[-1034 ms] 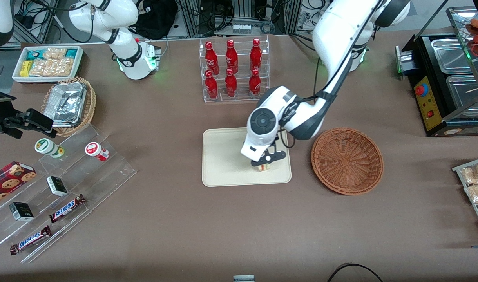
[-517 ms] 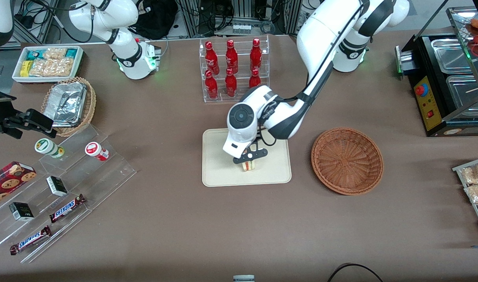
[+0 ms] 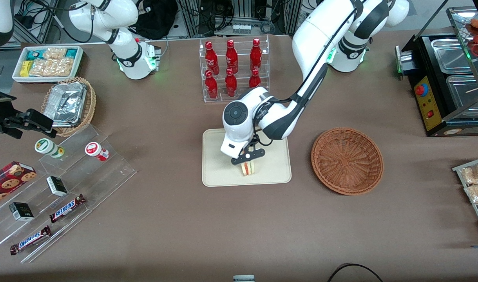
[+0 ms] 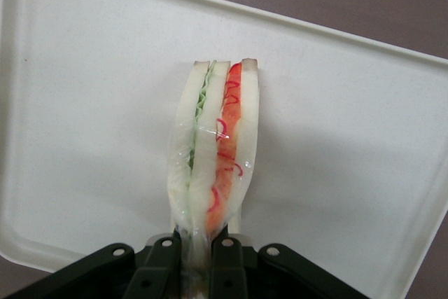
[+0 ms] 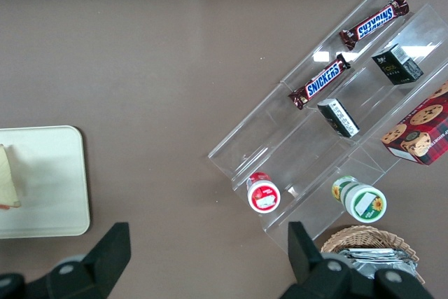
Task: Place sandwich from basket to tray
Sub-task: 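Lower the sandwich onto the tray and open the left gripper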
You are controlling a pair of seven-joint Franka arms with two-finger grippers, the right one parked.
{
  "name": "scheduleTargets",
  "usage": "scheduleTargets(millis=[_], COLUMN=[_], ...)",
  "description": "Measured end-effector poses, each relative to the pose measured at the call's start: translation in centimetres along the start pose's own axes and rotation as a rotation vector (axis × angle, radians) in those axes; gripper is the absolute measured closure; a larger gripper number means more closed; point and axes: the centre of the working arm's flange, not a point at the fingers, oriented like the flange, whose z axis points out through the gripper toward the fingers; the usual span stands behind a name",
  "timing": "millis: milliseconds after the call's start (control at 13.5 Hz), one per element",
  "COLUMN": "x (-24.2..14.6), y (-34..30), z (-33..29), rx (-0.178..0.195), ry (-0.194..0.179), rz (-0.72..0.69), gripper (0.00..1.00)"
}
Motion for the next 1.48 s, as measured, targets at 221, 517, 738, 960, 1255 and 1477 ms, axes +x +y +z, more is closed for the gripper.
scheduleTargets(millis=[221,517,738,960,1255,1477], x=[0.1,0.1,0.1,-0.1,0.1,1.5], y=[0.3,0.3,0.3,0.5,0.3,-2.1], z=[0.0,0.2,0.4,0.3,-2.9,-7.8], rx=[-0.023,-0.024,-0.023,-0.040,-0.046,-0.002], ry=[0.009,0.009,0.007,-0.026,-0.019,-0.021], rz=[0.000,0.022,0.032,0.012,0.007,-0.021], gripper=[0.86,0.86,0.86,0.60,0.19,0.00])
